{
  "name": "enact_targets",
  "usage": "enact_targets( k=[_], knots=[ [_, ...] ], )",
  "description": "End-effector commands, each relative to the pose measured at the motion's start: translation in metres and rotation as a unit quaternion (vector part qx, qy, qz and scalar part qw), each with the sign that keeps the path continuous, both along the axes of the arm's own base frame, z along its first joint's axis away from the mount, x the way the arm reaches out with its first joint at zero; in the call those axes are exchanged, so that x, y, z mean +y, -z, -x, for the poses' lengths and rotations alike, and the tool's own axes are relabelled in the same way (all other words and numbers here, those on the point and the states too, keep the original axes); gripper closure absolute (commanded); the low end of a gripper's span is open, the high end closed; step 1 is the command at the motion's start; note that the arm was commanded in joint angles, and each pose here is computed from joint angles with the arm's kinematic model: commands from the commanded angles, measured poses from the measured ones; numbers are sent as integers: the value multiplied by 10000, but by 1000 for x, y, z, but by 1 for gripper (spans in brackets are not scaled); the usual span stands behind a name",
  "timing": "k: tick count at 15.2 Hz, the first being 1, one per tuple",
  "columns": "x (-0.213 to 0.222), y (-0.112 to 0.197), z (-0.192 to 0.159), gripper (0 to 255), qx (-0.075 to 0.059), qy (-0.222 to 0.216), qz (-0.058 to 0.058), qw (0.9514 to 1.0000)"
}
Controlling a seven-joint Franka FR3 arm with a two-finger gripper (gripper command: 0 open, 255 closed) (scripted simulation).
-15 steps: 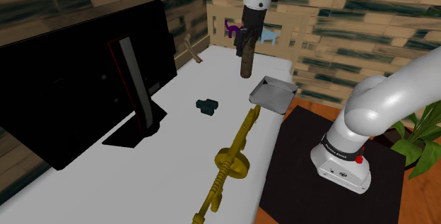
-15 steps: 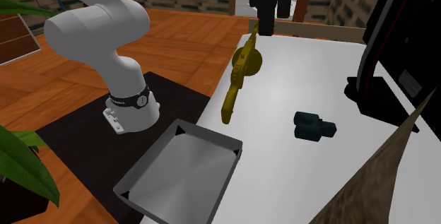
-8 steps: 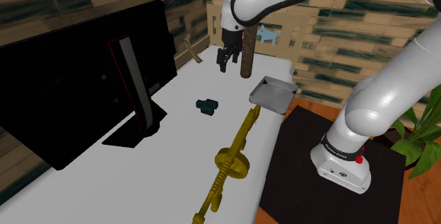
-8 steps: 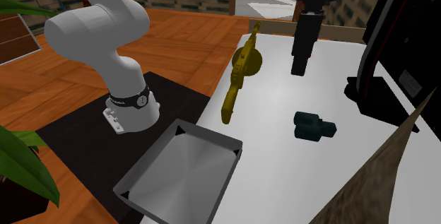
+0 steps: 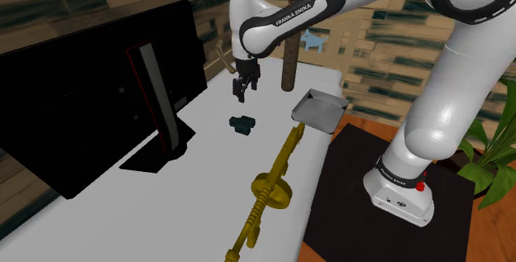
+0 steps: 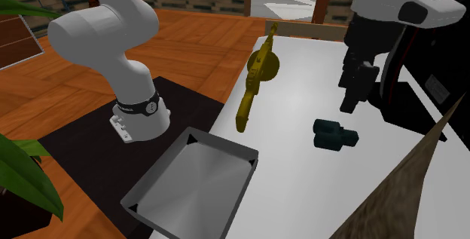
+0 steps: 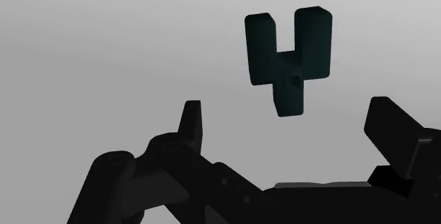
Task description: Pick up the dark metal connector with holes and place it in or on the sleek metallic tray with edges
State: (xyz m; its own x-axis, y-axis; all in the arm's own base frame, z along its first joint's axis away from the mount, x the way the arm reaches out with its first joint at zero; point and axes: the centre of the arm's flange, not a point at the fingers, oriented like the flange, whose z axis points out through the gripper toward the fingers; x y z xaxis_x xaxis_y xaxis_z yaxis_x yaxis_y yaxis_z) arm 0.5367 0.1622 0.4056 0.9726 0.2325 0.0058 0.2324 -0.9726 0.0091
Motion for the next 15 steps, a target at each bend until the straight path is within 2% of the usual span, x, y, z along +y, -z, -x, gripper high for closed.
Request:
enact_targets(
  k=[1, 8, 15],
  knots=[
    [11, 22, -12, 0, 70, -115, 44, 9999],
    [53, 91, -55, 0, 293, -484, 186, 9982],
    [51, 128, -53, 0, 293, -484, 186, 9982]
  ],
)
